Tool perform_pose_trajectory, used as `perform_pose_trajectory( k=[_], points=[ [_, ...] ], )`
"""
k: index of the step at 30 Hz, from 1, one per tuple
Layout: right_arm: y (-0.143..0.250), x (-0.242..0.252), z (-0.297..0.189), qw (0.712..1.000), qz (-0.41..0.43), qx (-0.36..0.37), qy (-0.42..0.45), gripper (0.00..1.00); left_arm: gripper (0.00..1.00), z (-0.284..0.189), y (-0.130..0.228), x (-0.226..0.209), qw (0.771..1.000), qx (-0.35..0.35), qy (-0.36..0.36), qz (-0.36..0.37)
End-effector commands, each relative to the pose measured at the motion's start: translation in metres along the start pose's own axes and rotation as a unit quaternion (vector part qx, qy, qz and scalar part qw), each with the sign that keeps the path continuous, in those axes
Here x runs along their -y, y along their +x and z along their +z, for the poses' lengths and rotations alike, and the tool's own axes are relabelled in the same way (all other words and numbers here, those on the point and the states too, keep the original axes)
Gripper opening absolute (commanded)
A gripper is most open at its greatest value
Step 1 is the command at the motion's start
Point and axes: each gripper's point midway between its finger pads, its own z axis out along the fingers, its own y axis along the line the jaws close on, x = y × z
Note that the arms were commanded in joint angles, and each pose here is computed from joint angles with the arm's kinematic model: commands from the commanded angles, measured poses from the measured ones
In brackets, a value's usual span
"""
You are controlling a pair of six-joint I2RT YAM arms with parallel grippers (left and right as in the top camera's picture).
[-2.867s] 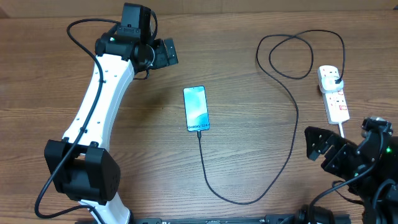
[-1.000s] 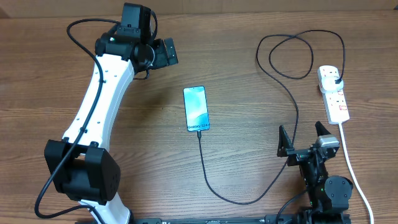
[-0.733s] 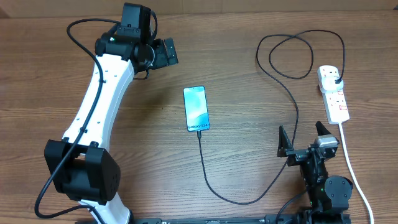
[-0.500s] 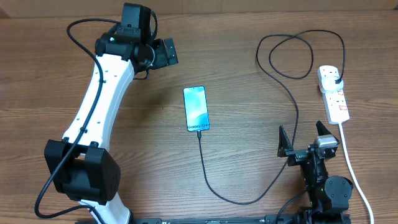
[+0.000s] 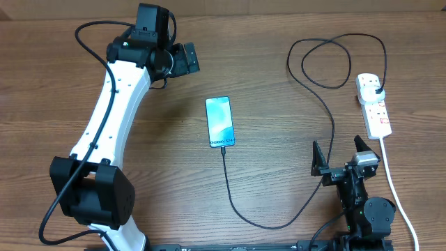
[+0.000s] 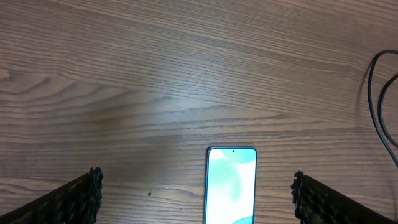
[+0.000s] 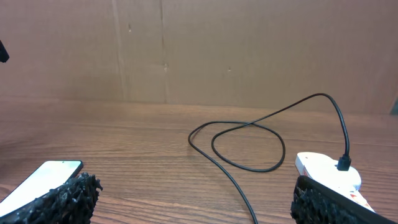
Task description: Plug charger to phone and switch on socket
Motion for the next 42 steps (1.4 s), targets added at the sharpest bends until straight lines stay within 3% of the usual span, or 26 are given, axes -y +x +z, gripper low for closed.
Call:
perform_pose_trajectory(
  k=[1, 7, 12, 17, 23, 25, 30, 35, 42],
  points=[
    [0.002, 0.000, 0.000, 1.000, -0.003, 0.002, -0.001, 1.00, 1.00, 0.001, -0.004, -0.003, 1.000, 0.005, -0.005, 0.008],
    [0.002, 0.000, 0.000, 1.000, -0.003, 0.002, -0.001, 1.00, 1.00, -0.011, -0.019, -0.028, 0.995, 0.049, -0.081, 0.017],
    [0.002, 0.000, 0.000, 1.000, -0.003, 0.002, -0.001, 1.00, 1.00, -0.072, -0.003, -0.051, 0.988, 0.077, -0.127, 0.044],
    [0.002, 0.000, 0.000, 1.000, -0.003, 0.002, -0.001, 1.00, 1.00, -0.085, 0.042, -0.072, 0.983, 0.151, -0.097, 0.036],
    [0.002, 0.000, 0.000, 1.000, -0.003, 0.002, -0.001, 1.00, 1.00, -0.113, 0.129, -0.132, 0.978, 0.180, -0.106, 0.001],
    [0.002, 0.000, 0.000, 1.000, -0.003, 0.002, -0.001, 1.00, 1.00, -0.134, 0.150, -0.143, 0.971, 0.222, -0.085, -0.006],
    [0.002, 0.000, 0.000, 1.000, -0.003, 0.002, -0.001, 1.00, 1.00, -0.149, 0.164, -0.133, 0.952, 0.292, -0.042, 0.078],
    [0.002, 0.000, 0.000, 1.000, -0.003, 0.002, -0.001, 1.00, 1.00, -0.131, 0.167, -0.127, 0.950, 0.298, -0.017, 0.090],
    [0.002, 0.000, 0.000, 1.000, -0.003, 0.002, -0.001, 1.00, 1.00, -0.116, 0.160, -0.119, 0.925, 0.365, 0.022, 0.103]
  ],
)
